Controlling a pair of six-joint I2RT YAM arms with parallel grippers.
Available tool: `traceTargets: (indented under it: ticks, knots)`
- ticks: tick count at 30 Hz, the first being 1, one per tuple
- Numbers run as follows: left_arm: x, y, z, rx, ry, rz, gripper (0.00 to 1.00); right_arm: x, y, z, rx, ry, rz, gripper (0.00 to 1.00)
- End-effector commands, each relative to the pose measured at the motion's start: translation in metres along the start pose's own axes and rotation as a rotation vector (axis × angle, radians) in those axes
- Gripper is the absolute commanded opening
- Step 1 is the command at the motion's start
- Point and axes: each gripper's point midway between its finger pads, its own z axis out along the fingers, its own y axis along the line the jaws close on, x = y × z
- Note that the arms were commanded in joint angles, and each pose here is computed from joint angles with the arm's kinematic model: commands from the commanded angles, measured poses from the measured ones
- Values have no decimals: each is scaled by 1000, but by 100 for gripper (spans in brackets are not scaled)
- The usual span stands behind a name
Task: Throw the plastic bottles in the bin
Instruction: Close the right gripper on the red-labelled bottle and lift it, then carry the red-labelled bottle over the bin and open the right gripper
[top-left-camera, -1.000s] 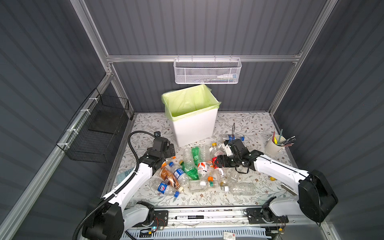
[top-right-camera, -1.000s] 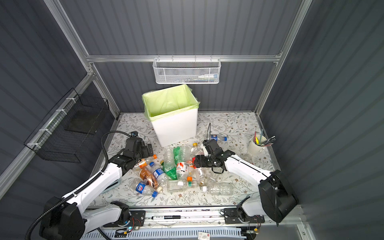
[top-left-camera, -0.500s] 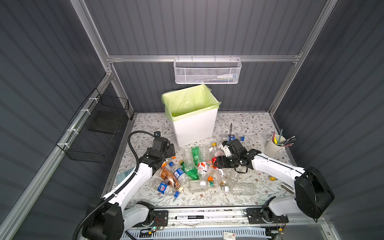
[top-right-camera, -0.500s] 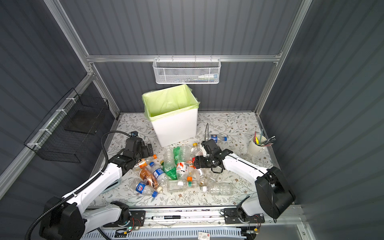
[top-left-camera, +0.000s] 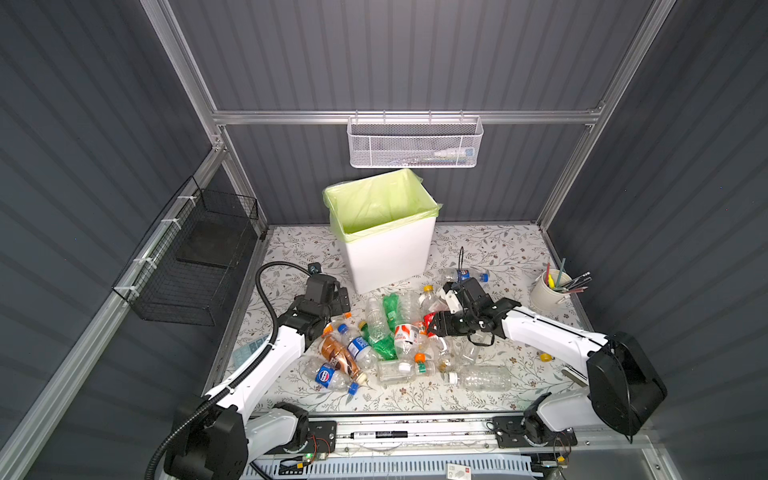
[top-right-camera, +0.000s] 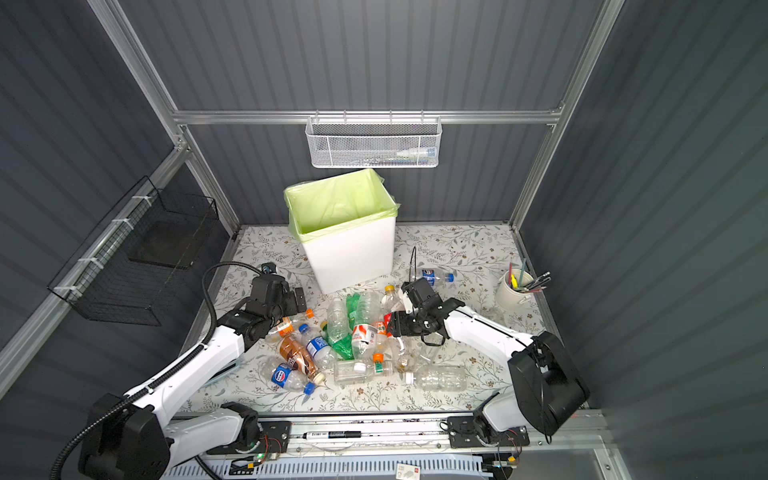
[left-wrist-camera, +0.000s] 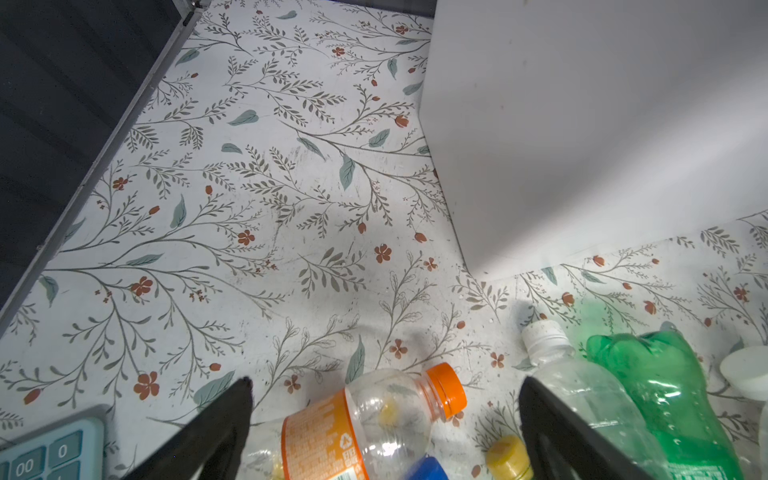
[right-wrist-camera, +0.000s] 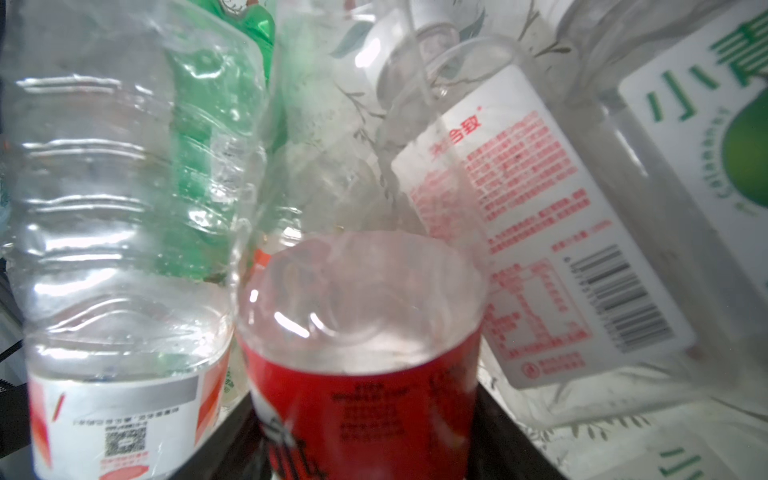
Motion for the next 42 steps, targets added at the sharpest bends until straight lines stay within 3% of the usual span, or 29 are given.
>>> traceTargets:
  ticks: [1, 8, 16, 26, 30, 33, 38, 40, 42]
  knots:
    - [3, 3, 0, -14, 2, -10, 100, -11, 9, -6, -29, -34, 1, 63]
    - [5, 4, -1, -15, 1, -11, 100, -23, 10, -24, -40, -97, 14, 60]
    - [6, 5, -1, -19, -1, -10, 100, -73, -3, -103, -16, -375, 27, 57]
    - [7, 2, 3, -3, -4, -14, 100, -169, 3, -339, 75, -1139, -34, 55]
    - [9, 0, 6, 5, -2, -17, 100, -201, 35, -420, 5, -1416, -75, 55]
    - [8, -2, 7, 15, -8, -20, 100, -230, 58, -452, -116, -1534, -79, 54]
    - [6, -3, 7, 20, -18, -25, 100, -305, 91, -427, -343, -1526, -64, 55]
    - [4, -4, 6, 26, -24, -32, 100, -337, 111, -392, -399, -1441, -80, 55]
    - [5, -5, 7, 29, -22, -32, 100, -366, 143, -341, -457, -1274, -135, 58]
